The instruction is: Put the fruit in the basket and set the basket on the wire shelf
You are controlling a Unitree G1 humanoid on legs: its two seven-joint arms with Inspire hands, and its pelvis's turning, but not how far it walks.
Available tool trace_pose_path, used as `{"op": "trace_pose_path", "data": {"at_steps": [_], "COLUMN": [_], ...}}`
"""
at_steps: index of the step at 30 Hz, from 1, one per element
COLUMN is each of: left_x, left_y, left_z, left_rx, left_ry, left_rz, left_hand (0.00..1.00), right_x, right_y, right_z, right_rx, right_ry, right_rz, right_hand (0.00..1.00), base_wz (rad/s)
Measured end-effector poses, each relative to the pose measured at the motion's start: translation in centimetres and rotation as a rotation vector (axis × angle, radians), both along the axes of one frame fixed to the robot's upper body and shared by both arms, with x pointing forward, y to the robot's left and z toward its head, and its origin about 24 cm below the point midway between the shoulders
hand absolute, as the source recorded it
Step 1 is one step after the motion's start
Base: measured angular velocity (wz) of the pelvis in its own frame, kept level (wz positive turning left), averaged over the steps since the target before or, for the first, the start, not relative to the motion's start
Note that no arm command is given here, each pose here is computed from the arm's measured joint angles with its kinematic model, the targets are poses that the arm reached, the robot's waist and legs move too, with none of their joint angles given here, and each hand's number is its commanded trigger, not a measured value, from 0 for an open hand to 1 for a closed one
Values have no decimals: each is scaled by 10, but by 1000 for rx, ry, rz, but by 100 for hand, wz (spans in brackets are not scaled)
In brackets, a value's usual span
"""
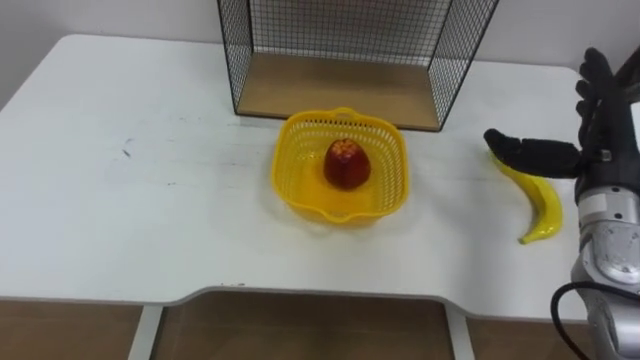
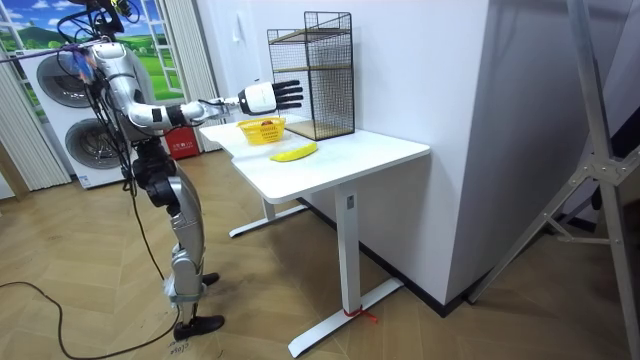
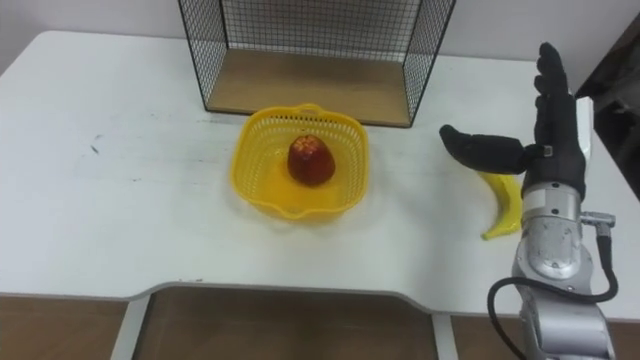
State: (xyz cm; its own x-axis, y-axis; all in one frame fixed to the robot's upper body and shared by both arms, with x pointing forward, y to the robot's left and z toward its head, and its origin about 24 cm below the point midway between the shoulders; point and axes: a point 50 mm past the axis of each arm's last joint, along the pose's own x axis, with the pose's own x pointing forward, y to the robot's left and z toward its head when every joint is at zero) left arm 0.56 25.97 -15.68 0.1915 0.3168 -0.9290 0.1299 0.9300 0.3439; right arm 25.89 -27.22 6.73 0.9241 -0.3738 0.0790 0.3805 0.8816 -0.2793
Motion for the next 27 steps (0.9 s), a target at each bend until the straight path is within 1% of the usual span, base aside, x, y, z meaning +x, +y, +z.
{"op": "trace_pose_path", "data": {"at_steps": [4,14,27], "left_x": [1,6,12], "left_y": [0,2,2], "left_z": [0,3,4], "left_rx": [1,11,4], "left_ry": [-3,-32,-42], "left_rz": [-2,5,-20], "left_hand": [0,0,0], "right_x": [-1,-1,-1], "right_y": [-4,-7,-23], "right_z": [-8,-13,-19], "right_rx": [3,-3,-74], "right_ry": [38,64,130], "right_rz": [-17,-30,-66], "right_hand": [0,0,0], "base_wz": [0,0,-1]}}
